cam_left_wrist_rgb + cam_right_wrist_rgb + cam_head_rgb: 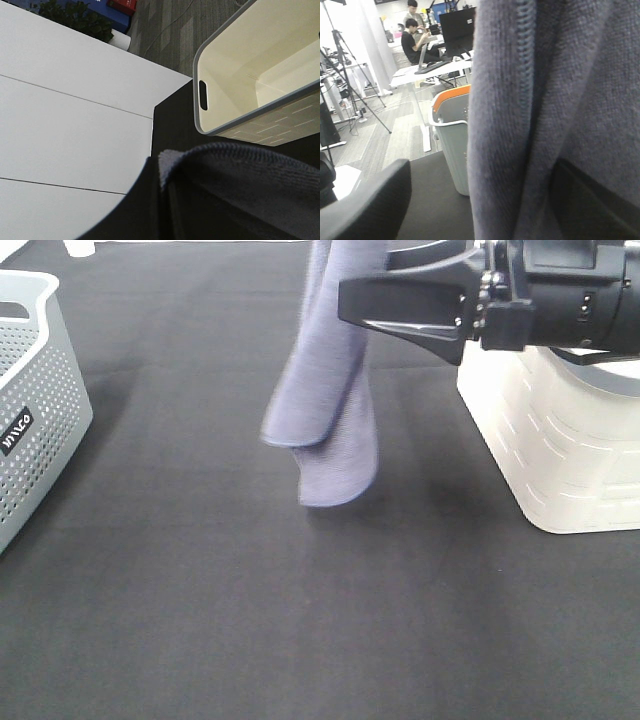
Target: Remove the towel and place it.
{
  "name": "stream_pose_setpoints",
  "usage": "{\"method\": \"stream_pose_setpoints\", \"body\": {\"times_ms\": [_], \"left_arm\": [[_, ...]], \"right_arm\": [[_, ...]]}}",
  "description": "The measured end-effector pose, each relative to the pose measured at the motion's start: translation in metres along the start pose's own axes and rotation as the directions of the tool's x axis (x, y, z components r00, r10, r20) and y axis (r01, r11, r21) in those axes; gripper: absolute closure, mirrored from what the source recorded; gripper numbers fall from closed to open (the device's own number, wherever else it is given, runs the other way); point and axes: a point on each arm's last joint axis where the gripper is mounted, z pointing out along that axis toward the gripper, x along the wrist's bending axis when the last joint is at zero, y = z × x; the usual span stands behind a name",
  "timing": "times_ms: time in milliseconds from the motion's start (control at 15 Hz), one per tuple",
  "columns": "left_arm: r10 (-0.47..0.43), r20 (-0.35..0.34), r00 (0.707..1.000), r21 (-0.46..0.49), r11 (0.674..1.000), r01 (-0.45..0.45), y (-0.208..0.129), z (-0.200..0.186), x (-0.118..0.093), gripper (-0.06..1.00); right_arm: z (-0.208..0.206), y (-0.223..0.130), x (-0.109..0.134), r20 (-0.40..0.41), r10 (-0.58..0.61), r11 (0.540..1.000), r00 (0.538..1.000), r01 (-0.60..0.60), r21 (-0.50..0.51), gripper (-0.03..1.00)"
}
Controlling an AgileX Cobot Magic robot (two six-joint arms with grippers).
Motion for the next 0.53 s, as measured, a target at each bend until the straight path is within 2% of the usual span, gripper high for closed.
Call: {"method": "stream_pose_setpoints", "body": {"times_ms": [267, 400, 533], "left_arm": [[-0.001, 0.008, 1.0, 0.002, 1.0, 0.001, 0.0, 0.0, -0.001, 0.94], [-0.001, 0.011, 1.0, 0.003, 1.0, 0.001, 0.0, 0.0, -0.001, 0.94], [-0.001, 0.012, 1.0, 0.004, 1.0, 0.001, 0.0, 0.0, -0.001, 0.94]], "right_arm": [[0.006, -0.011, -0.007, 0.005, 0.034, 0.999, 0.999, -0.035, 0.021, 0.23], [0.004, -0.003, -0.001, -0.006, 0.013, 1.0, 1.0, -0.013, 0.004, 0.23], [0.001, 0.007, 0.005, 0.027, -0.028, 1.0, 0.999, 0.028, 0.002, 0.23]]}}
